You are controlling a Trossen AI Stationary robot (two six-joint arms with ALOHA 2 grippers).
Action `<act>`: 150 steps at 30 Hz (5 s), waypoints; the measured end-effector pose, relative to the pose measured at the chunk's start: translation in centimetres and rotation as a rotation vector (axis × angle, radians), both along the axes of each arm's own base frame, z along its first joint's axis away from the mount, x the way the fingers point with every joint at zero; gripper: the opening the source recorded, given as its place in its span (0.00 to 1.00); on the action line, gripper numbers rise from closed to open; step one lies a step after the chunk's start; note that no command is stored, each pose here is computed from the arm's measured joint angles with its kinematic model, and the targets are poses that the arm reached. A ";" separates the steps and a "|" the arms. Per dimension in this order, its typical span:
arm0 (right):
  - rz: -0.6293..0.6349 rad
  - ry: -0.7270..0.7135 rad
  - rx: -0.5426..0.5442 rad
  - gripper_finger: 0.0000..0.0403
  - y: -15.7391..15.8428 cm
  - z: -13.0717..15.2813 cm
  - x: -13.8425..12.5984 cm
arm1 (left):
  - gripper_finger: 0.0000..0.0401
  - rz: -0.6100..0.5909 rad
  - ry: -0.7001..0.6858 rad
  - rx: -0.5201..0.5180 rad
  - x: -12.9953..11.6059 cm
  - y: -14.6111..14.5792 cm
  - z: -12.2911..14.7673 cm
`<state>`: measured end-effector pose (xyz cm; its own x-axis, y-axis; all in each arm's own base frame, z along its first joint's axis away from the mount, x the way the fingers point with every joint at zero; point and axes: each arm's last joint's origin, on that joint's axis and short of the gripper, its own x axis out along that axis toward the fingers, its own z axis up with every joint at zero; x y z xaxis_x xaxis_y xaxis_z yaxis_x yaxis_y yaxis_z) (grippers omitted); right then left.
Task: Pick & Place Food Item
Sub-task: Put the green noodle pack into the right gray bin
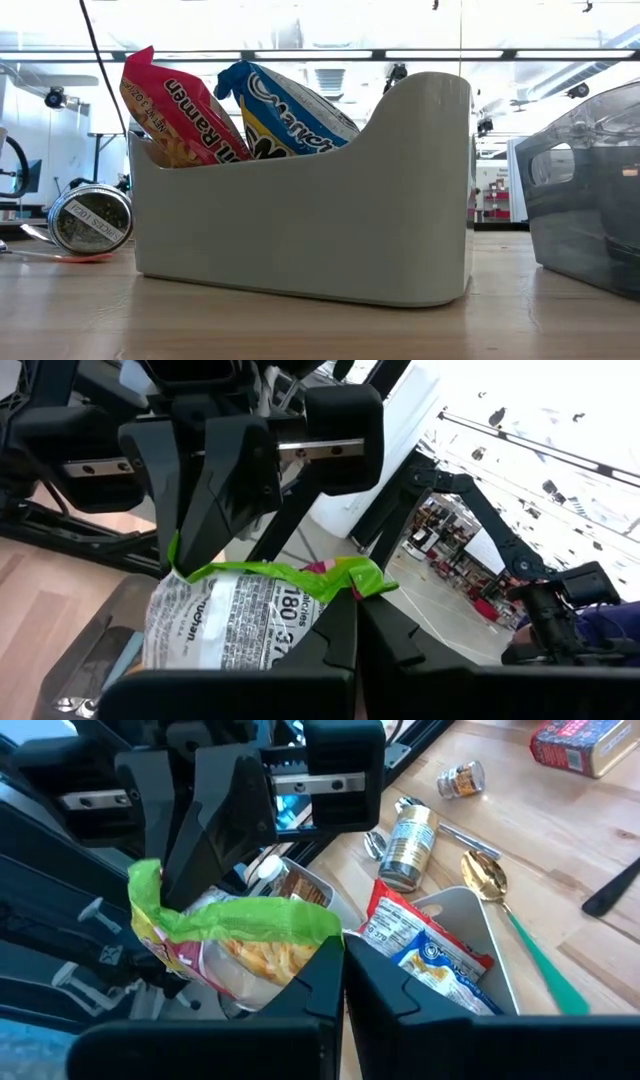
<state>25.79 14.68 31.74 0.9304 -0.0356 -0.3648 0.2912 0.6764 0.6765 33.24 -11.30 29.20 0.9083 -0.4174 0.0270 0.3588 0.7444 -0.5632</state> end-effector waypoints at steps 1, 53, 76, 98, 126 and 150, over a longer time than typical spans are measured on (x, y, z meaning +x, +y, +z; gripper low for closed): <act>0.001 -0.004 0.002 0.02 0.0 0.0 0.0 | 0.00 0.000 0.001 0.000 0.0 0.0 0.0; 0.209 -0.100 -0.157 0.02 1.4 -0.1 1.6 | 0.65 -0.140 0.196 -0.194 -0.1 1.5 -0.3; 0.228 -0.128 -0.158 0.02 1.6 0.1 1.8 | 0.65 -0.103 0.309 -0.136 -2.5 3.8 1.3; 0.451 0.034 -0.361 0.55 -0.9 -0.5 1.2 | 0.65 -0.091 0.422 -0.124 -3.9 4.1 1.3; 0.535 0.248 -0.410 0.55 -0.8 -5.3 3.5 | 0.65 -0.092 0.423 -0.120 -3.9 4.1 1.3; 0.518 0.188 -0.365 0.02 -1.0 -3.1 3.3 | 0.65 -0.091 0.424 -0.120 -3.9 4.1 1.2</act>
<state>29.05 13.70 28.68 0.7822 0.2471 -0.5719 -0.0424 0.9370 0.3469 29.32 -7.17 30.44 0.8091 -0.5130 -0.2867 0.1386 0.6407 -0.7551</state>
